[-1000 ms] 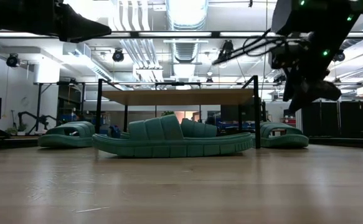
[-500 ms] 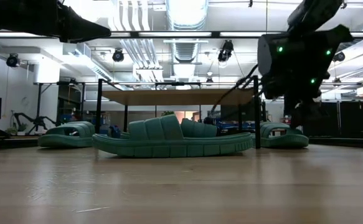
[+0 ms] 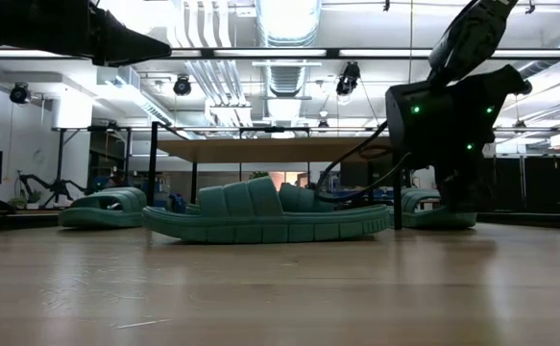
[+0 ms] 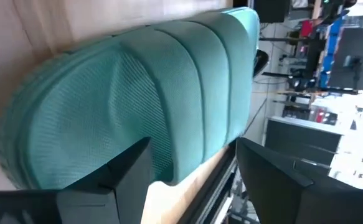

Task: Pick and place slides into the shelf
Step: Put the top right green slide on the shelf

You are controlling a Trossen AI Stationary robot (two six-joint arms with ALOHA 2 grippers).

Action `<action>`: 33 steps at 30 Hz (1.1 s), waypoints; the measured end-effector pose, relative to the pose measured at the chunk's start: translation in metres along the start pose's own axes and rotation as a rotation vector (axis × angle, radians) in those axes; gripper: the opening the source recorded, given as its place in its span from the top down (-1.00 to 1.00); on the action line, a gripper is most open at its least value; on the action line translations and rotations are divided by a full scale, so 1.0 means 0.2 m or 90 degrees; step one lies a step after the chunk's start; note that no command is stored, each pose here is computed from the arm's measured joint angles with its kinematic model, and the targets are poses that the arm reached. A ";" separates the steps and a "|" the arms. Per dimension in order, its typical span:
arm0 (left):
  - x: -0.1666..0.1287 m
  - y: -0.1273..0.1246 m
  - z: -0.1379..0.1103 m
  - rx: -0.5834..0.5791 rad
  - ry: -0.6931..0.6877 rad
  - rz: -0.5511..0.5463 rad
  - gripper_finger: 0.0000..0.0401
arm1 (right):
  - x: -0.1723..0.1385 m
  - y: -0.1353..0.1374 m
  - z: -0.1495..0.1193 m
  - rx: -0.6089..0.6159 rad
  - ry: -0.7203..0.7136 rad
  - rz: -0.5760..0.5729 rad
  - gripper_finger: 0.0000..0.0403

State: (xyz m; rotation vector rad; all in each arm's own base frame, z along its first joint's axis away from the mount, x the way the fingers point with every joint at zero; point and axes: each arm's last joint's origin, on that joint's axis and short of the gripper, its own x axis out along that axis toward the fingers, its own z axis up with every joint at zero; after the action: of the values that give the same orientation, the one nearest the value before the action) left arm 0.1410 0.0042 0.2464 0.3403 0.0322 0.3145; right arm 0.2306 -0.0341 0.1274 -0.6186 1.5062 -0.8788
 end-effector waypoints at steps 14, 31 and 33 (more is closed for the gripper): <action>0.00 0.00 0.00 0.000 0.001 -0.001 0.25 | 0.12 -0.02 0.03 0.055 0.040 0.005 -0.11; 0.00 0.00 0.00 0.000 0.000 -0.001 0.25 | 0.16 -0.03 0.01 0.061 0.059 -0.001 0.48; 0.00 0.00 0.00 0.000 0.000 -0.001 0.25 | 0.16 -0.03 0.00 0.050 0.066 -0.002 0.64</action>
State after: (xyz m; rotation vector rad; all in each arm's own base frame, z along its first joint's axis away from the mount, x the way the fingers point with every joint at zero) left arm 0.1412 0.0042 0.2464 0.3404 0.0326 0.3137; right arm 0.2250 -0.0625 0.1138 -0.5249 1.5565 -0.9809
